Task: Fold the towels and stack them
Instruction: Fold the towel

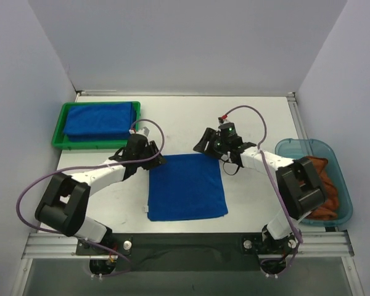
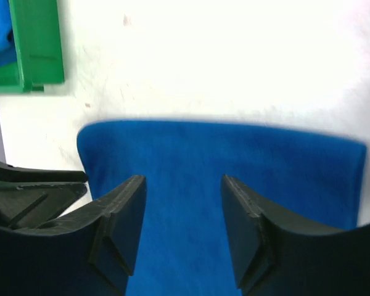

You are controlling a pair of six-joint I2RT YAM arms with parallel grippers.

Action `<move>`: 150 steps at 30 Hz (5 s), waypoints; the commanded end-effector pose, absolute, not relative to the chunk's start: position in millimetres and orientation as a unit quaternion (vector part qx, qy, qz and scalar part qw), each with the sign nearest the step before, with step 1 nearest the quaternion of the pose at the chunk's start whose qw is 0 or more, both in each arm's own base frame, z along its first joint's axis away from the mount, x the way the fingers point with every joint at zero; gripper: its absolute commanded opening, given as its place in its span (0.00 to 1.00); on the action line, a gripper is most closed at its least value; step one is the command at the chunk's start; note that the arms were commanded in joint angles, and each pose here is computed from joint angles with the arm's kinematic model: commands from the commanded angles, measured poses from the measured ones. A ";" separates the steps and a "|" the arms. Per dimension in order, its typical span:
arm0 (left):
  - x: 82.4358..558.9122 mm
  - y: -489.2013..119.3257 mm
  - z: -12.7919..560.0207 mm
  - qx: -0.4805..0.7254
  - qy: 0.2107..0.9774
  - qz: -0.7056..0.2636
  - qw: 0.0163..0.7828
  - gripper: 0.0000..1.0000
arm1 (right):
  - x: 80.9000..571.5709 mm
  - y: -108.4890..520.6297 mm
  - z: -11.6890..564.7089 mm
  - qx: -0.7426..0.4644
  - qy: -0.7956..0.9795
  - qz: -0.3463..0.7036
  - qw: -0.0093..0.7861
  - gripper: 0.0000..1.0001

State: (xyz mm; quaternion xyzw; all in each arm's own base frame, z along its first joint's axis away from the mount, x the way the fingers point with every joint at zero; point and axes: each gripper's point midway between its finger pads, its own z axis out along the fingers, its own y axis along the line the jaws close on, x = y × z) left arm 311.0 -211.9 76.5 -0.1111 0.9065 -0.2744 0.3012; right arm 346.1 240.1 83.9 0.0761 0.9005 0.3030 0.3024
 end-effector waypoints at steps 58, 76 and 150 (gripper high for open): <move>373.7 -135.6 48.5 0.022 0.943 -0.130 0.304 0.66 | 378.1 174.0 26.2 -0.084 0.962 0.184 0.185 0.39; 372.2 -124.0 18.7 0.056 0.965 -0.090 0.241 0.50 | 366.1 185.7 -9.4 -0.149 0.970 0.146 0.124 0.38; 377.0 -138.3 -21.9 0.215 0.961 -0.068 0.161 0.40 | 341.2 180.7 -10.7 -0.165 0.975 0.137 0.062 0.00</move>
